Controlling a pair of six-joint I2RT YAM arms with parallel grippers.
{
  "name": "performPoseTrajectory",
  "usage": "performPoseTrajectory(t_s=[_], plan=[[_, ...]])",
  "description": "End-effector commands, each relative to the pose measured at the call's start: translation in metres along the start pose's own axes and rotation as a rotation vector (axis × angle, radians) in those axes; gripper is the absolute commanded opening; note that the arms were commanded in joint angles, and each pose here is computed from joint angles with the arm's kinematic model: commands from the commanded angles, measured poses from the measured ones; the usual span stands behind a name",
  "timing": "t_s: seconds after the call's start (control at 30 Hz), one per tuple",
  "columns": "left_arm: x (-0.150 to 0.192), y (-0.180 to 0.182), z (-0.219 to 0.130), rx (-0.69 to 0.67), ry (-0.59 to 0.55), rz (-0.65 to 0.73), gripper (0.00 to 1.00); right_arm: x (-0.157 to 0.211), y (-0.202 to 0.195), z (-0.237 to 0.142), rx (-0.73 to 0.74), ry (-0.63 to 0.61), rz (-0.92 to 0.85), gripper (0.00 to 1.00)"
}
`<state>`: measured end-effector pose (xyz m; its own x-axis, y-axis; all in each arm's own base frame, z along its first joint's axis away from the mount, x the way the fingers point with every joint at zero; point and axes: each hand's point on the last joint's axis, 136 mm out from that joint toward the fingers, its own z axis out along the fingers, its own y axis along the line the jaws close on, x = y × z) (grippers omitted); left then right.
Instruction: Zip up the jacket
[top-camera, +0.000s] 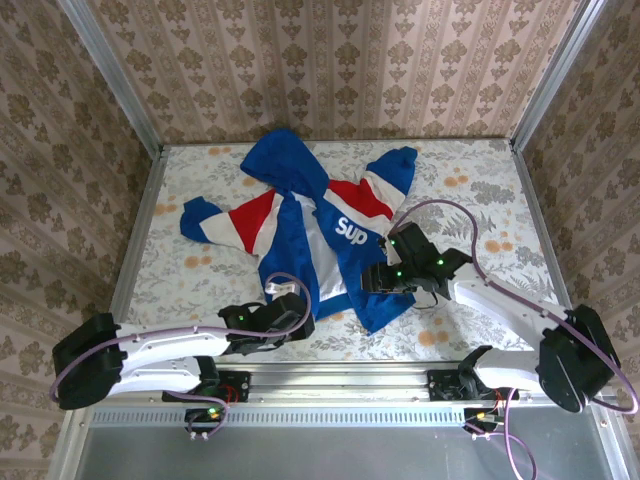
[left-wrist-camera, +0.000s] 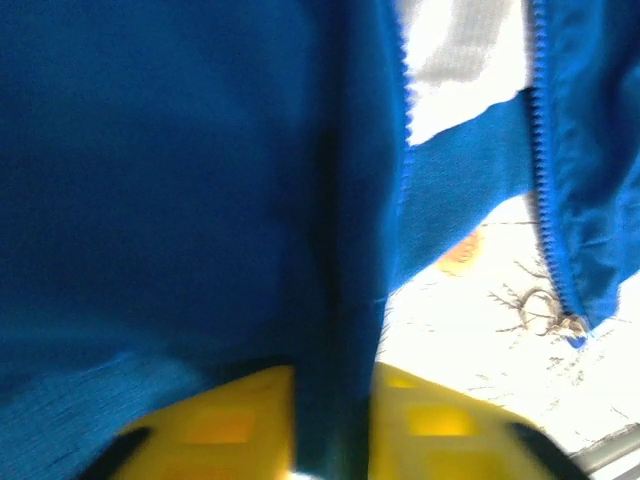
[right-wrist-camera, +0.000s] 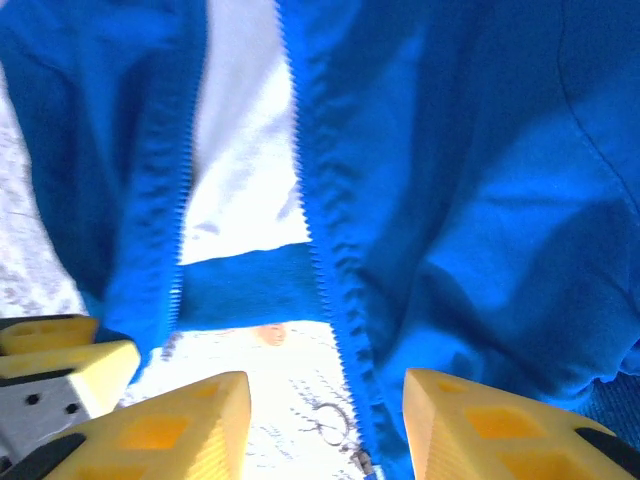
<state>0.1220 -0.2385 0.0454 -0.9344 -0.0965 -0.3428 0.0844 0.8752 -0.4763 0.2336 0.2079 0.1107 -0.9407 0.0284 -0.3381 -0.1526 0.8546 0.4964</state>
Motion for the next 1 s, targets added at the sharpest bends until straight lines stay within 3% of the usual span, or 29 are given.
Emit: performPoseTrajectory(t_s=[0.0,0.37,0.83,0.97], plan=[[0.001,0.025,-0.017,-0.120,-0.006,-0.024,0.37,0.020,-0.001,0.000,-0.007,0.065,0.049,0.43],[-0.008,0.024,-0.027,-0.085,-0.033,0.020,0.40,0.028,0.057,0.033,-0.117,0.153,0.006,0.41],[0.008,0.062,-0.020,-0.104,0.016,-0.039,0.32,0.042,0.116,0.092,-0.244,0.243,-0.009,0.41],[0.008,0.069,-0.021,-0.103,0.012,-0.057,0.32,0.044,0.114,0.107,-0.214,0.270,-0.001,0.41]])
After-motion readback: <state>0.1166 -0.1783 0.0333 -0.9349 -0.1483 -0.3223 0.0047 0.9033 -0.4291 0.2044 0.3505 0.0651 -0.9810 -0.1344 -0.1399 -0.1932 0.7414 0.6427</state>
